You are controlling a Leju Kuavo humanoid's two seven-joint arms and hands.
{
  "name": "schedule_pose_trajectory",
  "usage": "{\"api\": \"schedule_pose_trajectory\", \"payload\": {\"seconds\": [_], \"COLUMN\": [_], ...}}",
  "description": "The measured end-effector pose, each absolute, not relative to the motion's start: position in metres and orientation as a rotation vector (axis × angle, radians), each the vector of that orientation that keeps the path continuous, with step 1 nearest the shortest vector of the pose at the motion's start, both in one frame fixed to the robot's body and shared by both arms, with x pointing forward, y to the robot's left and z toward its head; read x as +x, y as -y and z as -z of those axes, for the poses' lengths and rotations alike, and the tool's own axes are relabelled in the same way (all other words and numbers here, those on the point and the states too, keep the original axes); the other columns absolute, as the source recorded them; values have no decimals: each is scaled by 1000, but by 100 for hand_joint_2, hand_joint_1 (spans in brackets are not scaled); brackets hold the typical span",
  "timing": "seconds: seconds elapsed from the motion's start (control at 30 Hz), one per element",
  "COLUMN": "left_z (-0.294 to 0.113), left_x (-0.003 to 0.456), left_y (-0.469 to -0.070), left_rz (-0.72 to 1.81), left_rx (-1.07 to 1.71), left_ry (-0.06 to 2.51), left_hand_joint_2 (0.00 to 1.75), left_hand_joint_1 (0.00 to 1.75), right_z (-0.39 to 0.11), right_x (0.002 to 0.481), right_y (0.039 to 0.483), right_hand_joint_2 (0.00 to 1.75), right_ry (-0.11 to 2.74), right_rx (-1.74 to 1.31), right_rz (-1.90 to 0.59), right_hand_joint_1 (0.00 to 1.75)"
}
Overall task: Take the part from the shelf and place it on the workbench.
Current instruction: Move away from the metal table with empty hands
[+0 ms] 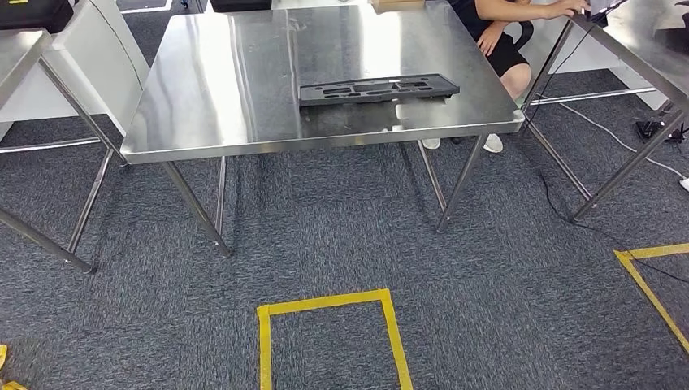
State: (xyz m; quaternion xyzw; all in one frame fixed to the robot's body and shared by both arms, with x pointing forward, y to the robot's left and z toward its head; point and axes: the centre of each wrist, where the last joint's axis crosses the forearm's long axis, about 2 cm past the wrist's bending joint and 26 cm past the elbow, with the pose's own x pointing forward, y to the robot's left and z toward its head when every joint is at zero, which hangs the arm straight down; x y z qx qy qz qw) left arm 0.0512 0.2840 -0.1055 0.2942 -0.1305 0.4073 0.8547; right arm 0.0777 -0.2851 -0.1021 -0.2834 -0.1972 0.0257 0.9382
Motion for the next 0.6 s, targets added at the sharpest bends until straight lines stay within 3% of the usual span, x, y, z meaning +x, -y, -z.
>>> {"api": "schedule_pose_trajectory", "payload": {"seconds": [0.6], "left_z": [106], "left_x": [60], "left_y": [-280], "left_rz": [-796], "left_rx": [578], "left_ry": [324], "left_hand_joint_2": [0], "left_hand_joint_1": [0], "right_z": [100], "right_x": [89], "right_y": [268], "right_hand_joint_2": [0], "right_ry": [407], "right_rx": [-501], "right_rz": [-107], "right_hand_joint_1": [0]}}
